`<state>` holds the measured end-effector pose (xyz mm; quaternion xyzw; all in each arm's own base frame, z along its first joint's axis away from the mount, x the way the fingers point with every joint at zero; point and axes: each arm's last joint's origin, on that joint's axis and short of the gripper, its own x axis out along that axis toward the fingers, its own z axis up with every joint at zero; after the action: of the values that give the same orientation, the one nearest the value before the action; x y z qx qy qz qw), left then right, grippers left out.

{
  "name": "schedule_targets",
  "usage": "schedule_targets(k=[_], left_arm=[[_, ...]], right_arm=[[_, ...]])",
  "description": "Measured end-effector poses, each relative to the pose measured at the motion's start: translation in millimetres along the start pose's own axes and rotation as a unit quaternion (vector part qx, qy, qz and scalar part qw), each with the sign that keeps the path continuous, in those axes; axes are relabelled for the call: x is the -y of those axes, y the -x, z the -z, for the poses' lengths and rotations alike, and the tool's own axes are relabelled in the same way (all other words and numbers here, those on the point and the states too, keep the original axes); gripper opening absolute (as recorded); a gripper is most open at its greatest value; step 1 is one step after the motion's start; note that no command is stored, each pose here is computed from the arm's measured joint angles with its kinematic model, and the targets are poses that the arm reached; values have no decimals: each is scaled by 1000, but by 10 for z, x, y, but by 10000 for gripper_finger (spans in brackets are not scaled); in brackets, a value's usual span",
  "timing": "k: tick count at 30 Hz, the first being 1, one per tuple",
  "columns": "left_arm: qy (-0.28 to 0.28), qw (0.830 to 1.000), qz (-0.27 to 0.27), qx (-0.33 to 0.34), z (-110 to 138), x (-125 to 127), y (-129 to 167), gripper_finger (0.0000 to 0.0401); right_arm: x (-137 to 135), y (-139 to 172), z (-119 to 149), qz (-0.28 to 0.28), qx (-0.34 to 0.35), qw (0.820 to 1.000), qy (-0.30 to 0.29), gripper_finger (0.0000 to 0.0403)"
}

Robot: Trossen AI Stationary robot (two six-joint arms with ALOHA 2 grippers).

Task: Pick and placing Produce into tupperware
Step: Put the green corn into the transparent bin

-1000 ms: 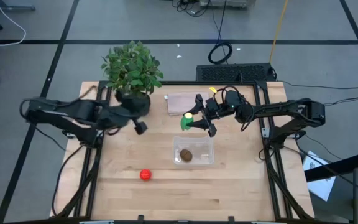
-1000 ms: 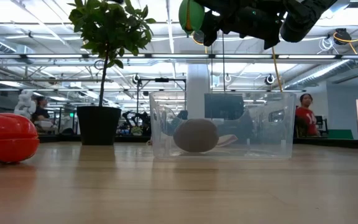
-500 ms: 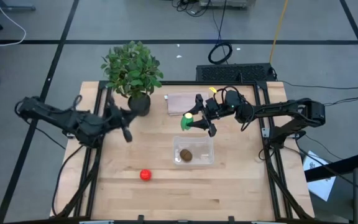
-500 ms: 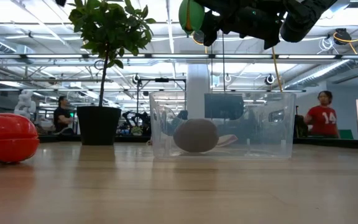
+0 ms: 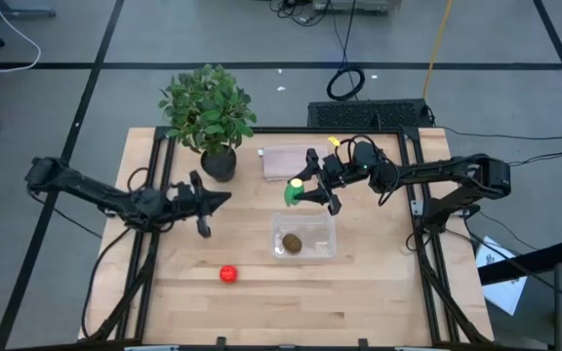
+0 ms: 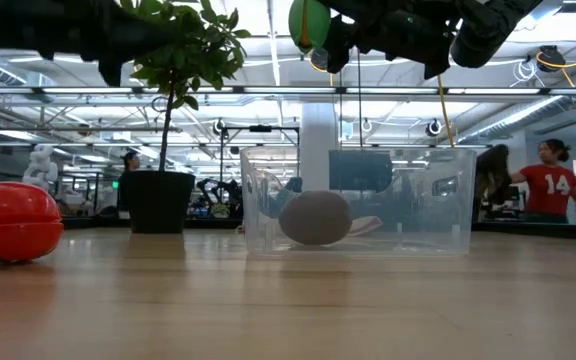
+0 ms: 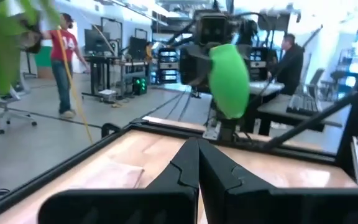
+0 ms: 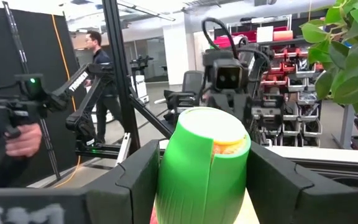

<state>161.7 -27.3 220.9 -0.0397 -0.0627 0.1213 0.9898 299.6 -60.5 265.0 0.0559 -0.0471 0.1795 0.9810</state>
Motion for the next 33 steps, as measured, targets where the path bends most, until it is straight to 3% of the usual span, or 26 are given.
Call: schedule_targets(k=[11,23,27,31,33], left_arm=[[-13,999,-30,-32,417,-192,154,0],[-61,996,-47,35,163,-232,354,0],[-95,995,-26,33,140,-238,434,0],[-157,987,36,-29,274,-230,482,0],[-170,983,34,-64,347,-255,490,0]], right_arm=[[0,0,0,0,0,1000,-4,193],[0,0,1,-1,0,1000,-13,194],[0,0,1,-1,0,1000,-13,194],[1,1,1,-1,0,1000,-12,194],[1,1,1,-1,0,1000,-12,194]])
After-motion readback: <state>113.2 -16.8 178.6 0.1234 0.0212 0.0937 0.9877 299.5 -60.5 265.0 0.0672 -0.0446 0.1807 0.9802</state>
